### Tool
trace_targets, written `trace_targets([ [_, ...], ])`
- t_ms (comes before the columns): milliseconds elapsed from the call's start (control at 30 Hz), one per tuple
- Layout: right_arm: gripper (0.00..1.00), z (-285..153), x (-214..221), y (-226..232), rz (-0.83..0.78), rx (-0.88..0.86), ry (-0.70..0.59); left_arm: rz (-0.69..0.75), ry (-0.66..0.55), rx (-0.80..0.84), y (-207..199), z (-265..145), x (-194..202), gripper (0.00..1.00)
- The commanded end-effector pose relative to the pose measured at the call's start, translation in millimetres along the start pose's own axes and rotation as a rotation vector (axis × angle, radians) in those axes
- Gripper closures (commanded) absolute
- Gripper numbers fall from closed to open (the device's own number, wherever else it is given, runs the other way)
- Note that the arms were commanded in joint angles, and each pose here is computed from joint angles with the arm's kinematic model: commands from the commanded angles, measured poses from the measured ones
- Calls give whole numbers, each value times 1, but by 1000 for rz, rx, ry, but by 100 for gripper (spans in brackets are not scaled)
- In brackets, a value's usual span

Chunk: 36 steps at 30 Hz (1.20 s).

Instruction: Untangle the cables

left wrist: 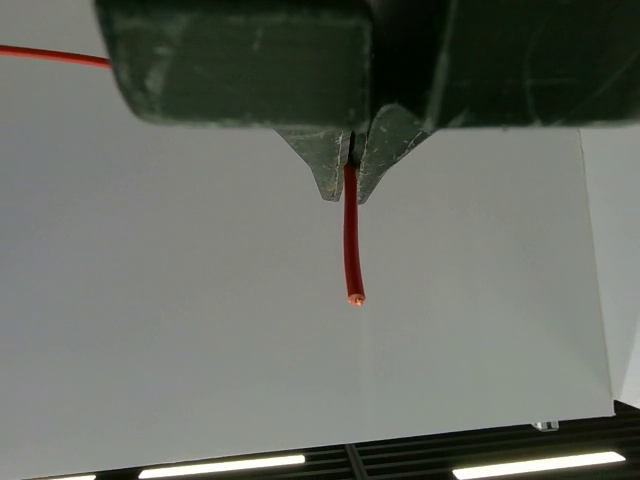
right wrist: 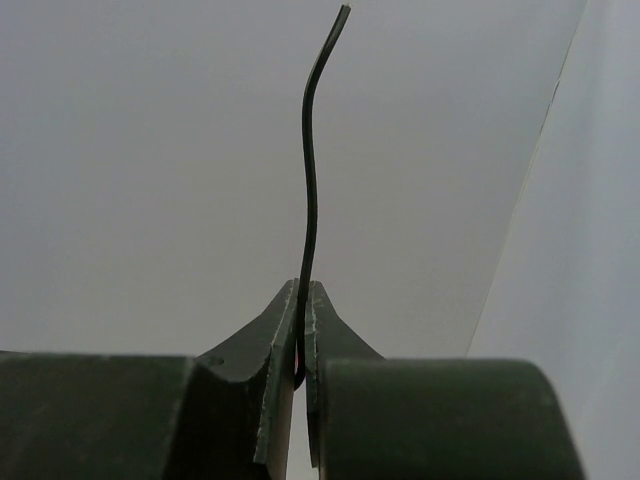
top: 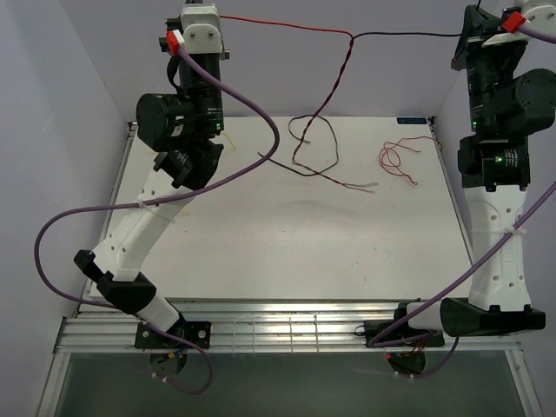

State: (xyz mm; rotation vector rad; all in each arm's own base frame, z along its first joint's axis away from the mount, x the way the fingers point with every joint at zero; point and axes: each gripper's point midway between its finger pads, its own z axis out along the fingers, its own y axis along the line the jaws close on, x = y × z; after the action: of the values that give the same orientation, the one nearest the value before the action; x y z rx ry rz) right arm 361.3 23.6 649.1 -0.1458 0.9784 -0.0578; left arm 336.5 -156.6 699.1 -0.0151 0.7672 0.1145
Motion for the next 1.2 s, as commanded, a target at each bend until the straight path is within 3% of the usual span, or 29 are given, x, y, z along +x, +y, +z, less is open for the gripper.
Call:
trace_targets([
  [0,92,-1,-10,-28,-88,108,-4,31,-48,-121,49,-1,-29,100],
  [300,92,1,-7,-49,-147,185,22,88,-78,-226,86,-9,-43,100],
  [533,92,3,33,-76,-193,244,122,137,-52,-264,96,-9,-25,100],
  [767,92,-4,83,-99,-200,272,229,187,38,-298,111,11,31,100],
  [900,92,-8,101,-106,-183,264,268,226,92,-341,141,25,67,100],
  [1167,92,-14,121,-108,-179,270,310,238,208,-355,171,20,128,100],
])
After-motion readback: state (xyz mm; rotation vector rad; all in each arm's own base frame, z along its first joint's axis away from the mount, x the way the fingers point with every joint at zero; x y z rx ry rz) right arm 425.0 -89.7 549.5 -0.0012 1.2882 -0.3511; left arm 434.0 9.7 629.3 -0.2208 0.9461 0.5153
